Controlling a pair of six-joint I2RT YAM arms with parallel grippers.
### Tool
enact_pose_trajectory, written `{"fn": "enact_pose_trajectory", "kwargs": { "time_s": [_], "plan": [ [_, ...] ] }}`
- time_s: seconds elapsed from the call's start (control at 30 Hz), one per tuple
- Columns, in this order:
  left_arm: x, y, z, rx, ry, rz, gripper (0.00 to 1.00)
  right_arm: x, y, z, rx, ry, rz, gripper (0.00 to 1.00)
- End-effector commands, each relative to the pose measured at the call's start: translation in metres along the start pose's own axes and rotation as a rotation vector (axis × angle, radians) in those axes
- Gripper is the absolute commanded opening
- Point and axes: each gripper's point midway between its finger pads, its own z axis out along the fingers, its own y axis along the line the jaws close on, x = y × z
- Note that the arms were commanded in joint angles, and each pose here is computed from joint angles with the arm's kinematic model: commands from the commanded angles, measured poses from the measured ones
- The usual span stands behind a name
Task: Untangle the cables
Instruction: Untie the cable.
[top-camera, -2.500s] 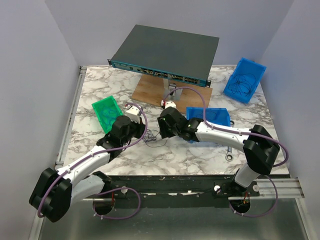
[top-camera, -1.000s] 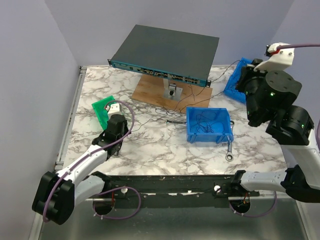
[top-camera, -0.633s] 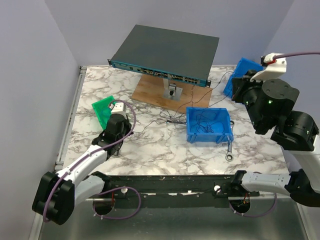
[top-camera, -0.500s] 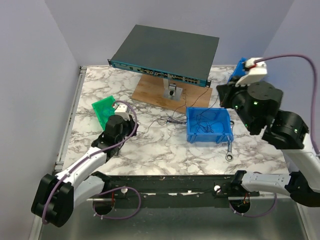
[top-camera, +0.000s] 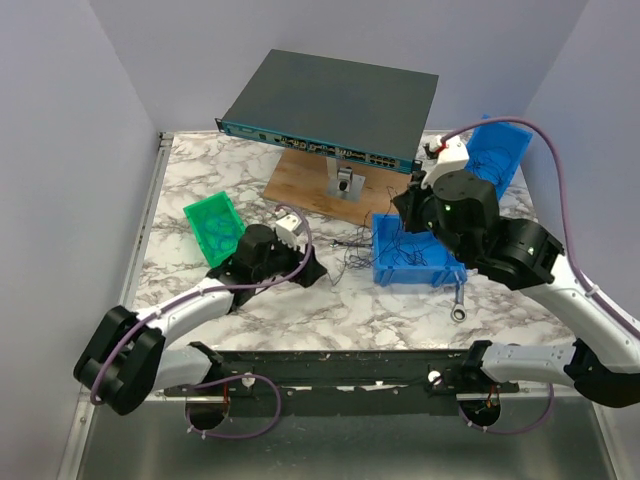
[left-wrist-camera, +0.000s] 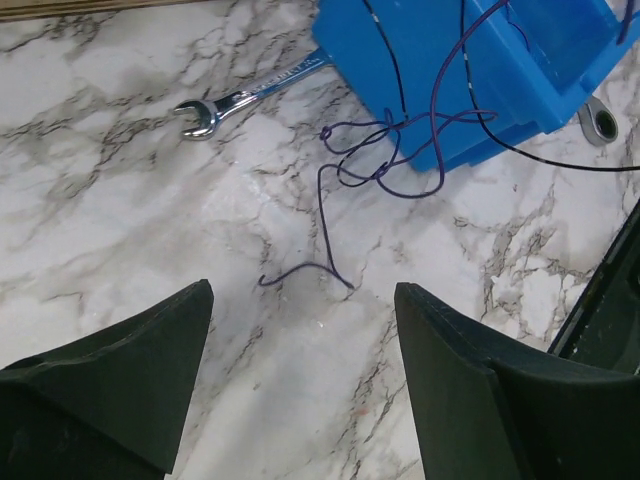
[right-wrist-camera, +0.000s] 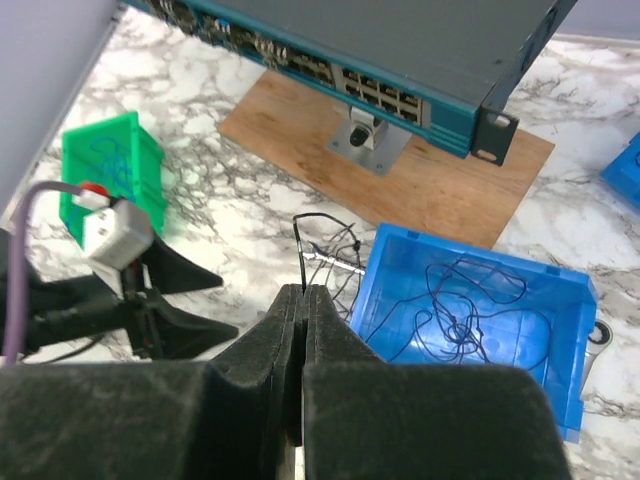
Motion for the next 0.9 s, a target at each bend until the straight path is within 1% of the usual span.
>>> {"fn": "enact_pose_trajectory", "kwargs": {
  "time_s": [0.0, 0.07, 0.2, 0.3, 0.5, 0.73, 0.8, 0.87],
  "plan": [
    [-0.007, -0.034, 0.018, 0.155, 0.027, 0.093, 0.76, -0.032, -0.006, -0.017, 0.005, -0.09, 0.059, 0.01],
    [-0.006, -0.04, 0.024, 0.169, 0.042, 0.118, 0.77, -0.04, -0.01, -0.022, 0.02, -0.109, 0.06, 0.01],
    [-0.002, -0.04, 0.032, 0.147, 0.069, 0.141, 0.77, -0.059, -0.016, -0.031, 0.037, -0.15, 0.061, 0.01],
    [-0.002, -0.041, 0.034, 0.147, 0.063, 0.149, 0.77, -0.073, -0.015, -0.036, 0.033, -0.179, 0.06, 0.01],
    [-0.015, -0.049, 0.034, 0.187, -0.017, 0.174, 0.79, -0.092, -0.01, -0.039, 0.019, -0.21, 0.054, 0.01],
    [-0.041, -0.051, 0.037, 0.171, -0.128, 0.174, 0.8, -0.108, -0.005, -0.046, -0.011, -0.235, 0.056, 0.01],
    [-0.048, -0.052, 0.039, 0.17, -0.143, 0.177, 0.8, -0.11, -0.005, -0.047, -0.016, -0.238, 0.057, 0.01],
    [-0.053, -0.053, 0.044, 0.172, -0.133, 0.179, 0.8, -0.112, -0.004, -0.049, -0.021, -0.243, 0.057, 0.01]
  ]
}}
